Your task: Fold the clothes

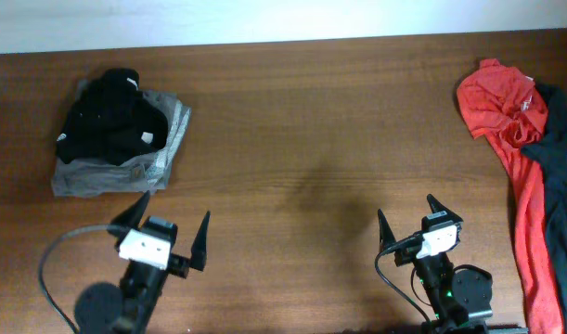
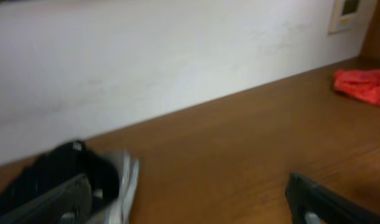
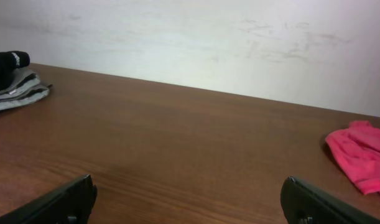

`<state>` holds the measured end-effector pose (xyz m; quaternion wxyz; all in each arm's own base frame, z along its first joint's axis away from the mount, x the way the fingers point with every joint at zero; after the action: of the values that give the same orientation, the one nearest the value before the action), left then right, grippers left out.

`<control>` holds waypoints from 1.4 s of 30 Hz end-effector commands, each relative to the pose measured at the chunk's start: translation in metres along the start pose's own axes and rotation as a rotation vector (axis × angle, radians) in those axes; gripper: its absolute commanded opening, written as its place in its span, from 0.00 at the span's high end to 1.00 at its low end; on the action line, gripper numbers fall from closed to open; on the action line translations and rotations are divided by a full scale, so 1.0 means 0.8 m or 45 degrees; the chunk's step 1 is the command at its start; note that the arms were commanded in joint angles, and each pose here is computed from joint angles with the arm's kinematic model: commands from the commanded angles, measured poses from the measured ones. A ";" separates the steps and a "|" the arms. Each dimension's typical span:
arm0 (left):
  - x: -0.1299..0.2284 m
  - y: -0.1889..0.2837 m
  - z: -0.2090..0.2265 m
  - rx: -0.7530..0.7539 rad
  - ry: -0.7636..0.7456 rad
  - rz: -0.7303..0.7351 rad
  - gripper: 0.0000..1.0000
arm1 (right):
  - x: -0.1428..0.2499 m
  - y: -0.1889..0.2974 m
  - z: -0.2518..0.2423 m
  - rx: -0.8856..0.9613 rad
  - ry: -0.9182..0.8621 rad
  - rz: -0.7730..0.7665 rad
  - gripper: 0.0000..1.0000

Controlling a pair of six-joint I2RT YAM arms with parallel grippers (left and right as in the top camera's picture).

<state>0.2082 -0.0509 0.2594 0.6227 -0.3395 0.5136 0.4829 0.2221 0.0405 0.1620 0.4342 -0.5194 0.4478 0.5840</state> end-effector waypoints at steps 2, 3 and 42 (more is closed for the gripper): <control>0.049 0.003 0.001 -0.098 0.106 -0.088 0.01 | 0.003 0.000 0.001 -0.009 -0.003 0.005 0.01; 0.053 -0.001 0.002 -0.103 0.116 -0.094 0.01 | 0.003 0.000 0.001 -0.009 -0.003 0.005 0.01; 0.124 -0.020 -0.003 -0.137 0.160 0.011 0.01 | 0.003 0.000 0.001 -0.009 -0.003 0.005 0.01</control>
<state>0.2232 -0.0348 0.1631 0.5750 -0.3943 0.5242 0.4890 0.2221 0.0405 0.1620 0.4341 -0.5195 0.4477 0.5841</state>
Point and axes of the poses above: each gripper's point midway between its finger pads, its own y axis back along the fingers, its own z axis along the line the jaws close on, x = y × z, the point moved 2 cm from there along y, back along the fingers, and after that the axes turned 7 degrees about -y, right-handed, at the moved point
